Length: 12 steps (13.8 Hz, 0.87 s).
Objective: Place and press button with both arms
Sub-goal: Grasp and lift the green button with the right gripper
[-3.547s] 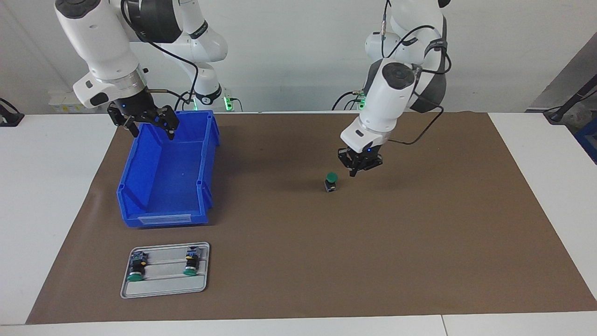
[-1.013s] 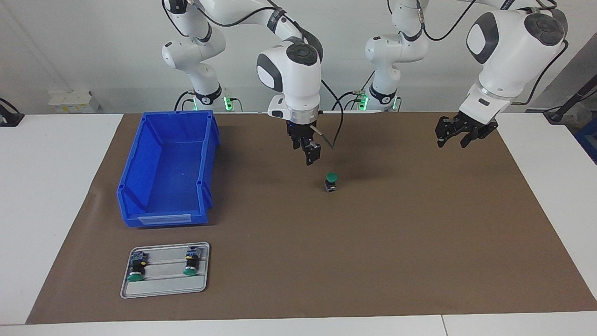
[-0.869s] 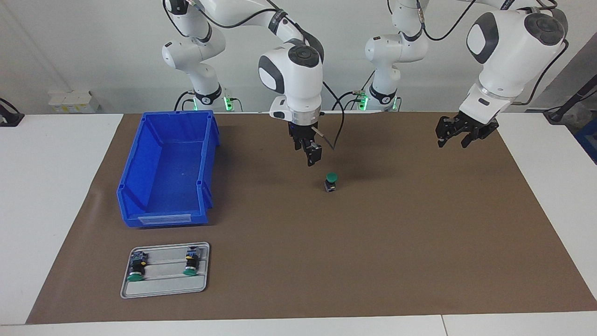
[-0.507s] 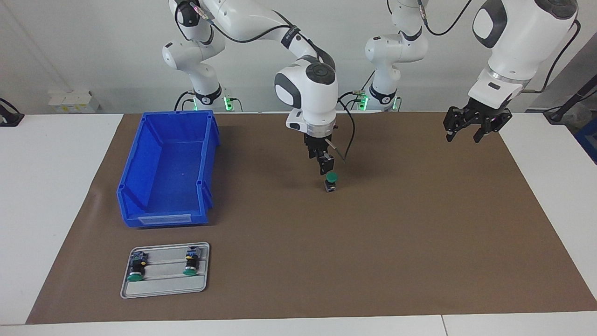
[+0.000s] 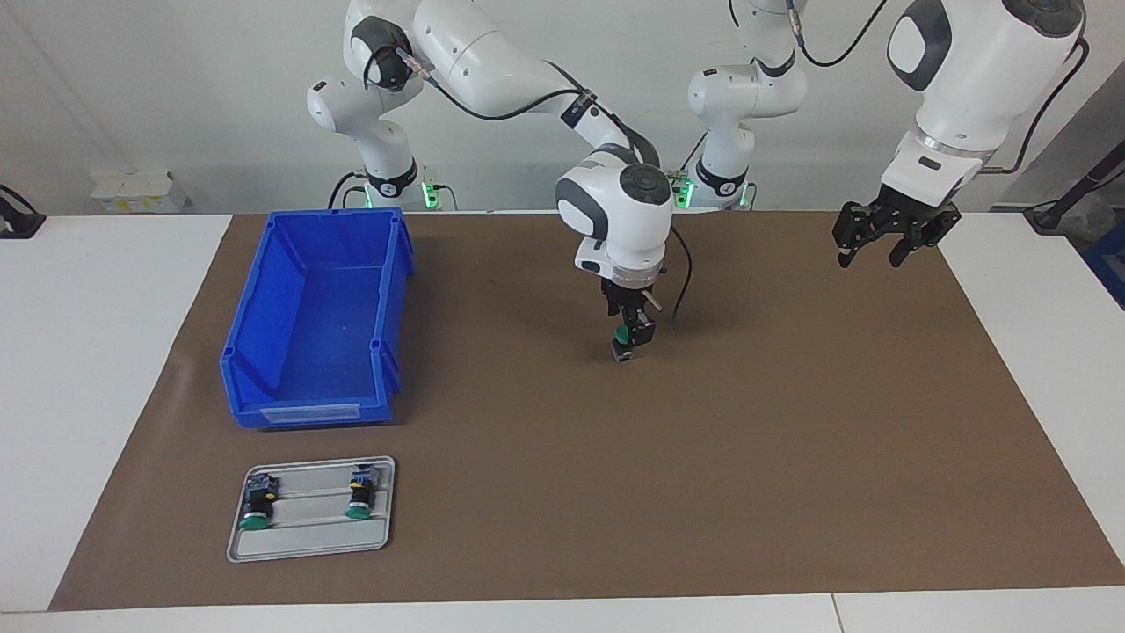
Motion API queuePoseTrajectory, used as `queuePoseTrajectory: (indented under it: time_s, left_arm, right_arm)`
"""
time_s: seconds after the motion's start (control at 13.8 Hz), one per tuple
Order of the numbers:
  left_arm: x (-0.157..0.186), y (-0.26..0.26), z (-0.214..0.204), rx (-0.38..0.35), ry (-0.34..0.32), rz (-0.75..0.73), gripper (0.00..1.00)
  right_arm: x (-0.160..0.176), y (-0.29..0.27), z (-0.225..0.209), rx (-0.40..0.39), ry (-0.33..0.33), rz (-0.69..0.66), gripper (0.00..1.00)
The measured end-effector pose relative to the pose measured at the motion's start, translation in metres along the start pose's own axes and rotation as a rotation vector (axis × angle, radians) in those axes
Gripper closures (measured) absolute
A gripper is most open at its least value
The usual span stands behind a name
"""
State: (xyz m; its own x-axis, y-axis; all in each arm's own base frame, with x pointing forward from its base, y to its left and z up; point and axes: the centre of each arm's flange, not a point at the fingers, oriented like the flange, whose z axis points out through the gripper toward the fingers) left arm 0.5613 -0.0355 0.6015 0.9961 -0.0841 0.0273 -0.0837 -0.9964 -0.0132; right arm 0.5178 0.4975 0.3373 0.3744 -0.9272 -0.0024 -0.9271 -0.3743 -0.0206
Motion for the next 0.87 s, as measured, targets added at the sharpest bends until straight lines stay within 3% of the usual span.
queuePoseTrajectory:
  time_s: [0.14, 0.29, 0.36, 0.43, 0.65, 0.87]
  left_arm:
    - [-0.0007, 0.0002, 0.0056, 0.0, -0.012, -0.002, 0.2]
    - [-0.001, 0.0004, 0.0079, 0.0, -0.016, -0.002, 0.07]
    - [-0.0007, 0.0005, 0.0077, 0.0, -0.013, -0.002, 0.07]
    - [-0.0004, 0.0003, 0.0074, 0.0, -0.011, -0.002, 0.01]
    - [-0.0006, -0.0015, 0.0082, 0.0, -0.012, -0.006, 0.0]
    - [-0.0007, -0.0035, 0.0088, 0.0, -0.013, -0.027, 0.0]
  right_arm:
    - [-0.0004, -0.0008, 0.0007, 0.002, 0.002, -0.001, 0.21]
    - [-0.0007, -0.0025, -0.0024, 0.011, -0.001, -0.001, 0.25]
    - [-0.0011, -0.0035, -0.0035, 0.02, -0.005, -0.001, 0.29]
    - [-0.0013, -0.0042, -0.0041, 0.026, -0.008, -0.001, 0.29]
    - [-0.001, -0.0044, -0.004, 0.027, -0.008, 0.0, 0.38]
    - [-0.0008, -0.0041, -0.0015, 0.024, -0.004, -0.001, 0.38]
